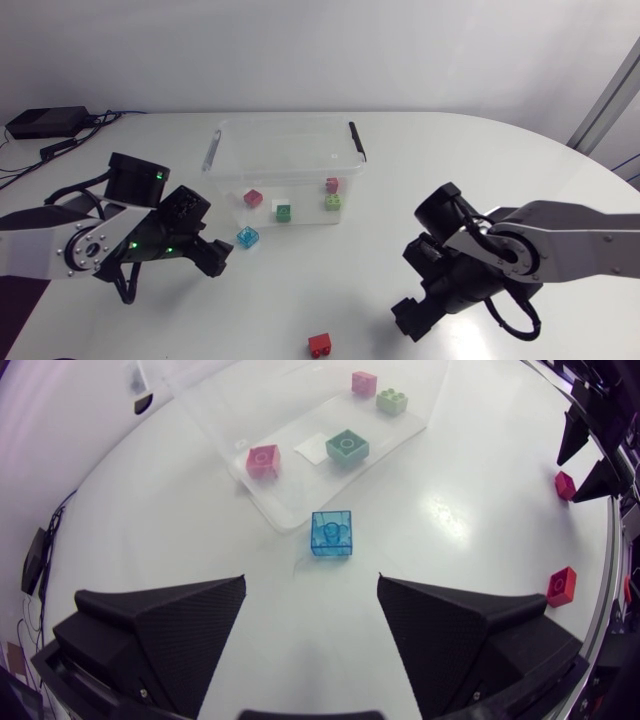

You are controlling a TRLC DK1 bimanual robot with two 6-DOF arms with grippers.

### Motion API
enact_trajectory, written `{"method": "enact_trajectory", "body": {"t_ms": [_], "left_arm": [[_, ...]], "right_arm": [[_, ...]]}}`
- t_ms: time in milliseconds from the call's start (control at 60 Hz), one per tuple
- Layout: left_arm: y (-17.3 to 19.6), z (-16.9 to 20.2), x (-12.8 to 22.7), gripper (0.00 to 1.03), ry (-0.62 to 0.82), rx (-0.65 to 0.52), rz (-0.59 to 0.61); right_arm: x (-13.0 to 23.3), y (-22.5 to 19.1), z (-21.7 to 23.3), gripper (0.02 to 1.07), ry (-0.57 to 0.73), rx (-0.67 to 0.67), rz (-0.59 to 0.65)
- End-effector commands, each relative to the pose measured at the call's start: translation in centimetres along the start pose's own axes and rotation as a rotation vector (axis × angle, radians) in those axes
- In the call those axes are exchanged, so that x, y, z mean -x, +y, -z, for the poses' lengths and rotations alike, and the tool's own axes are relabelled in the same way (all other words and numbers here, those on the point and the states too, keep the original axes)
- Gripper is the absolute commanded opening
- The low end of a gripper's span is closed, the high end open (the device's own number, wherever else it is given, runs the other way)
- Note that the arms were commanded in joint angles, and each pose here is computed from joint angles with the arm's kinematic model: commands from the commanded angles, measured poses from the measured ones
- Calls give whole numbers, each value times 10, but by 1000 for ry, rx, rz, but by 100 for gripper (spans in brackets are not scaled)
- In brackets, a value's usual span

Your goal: Place the duplo bricks in the container

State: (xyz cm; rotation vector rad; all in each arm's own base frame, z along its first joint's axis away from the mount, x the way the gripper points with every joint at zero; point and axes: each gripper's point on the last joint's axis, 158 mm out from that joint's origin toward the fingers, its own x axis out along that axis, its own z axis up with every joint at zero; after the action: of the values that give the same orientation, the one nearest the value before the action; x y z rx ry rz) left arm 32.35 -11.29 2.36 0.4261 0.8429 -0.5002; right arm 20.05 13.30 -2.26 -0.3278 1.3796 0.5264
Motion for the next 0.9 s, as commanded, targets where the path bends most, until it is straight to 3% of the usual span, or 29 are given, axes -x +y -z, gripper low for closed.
{"method": "enact_trajectory", "body": {"t_ms": [0,367,800,883], "left_arm": [[2,-16,-7,91,-27,-35,6],[-4,-22,-41,91,-25,-66,23],[-8,-7,-75,91,34,-64,48],[-15,-7,-78,77,31,-62,82]], "right_arm": [[-1,2,-6,88,-3,-5,8],[-10,-2,4,28,41,5,28],[30,1,-17,24,-47,15,28],[52,-2,-31,24,-97,2,32]]}}
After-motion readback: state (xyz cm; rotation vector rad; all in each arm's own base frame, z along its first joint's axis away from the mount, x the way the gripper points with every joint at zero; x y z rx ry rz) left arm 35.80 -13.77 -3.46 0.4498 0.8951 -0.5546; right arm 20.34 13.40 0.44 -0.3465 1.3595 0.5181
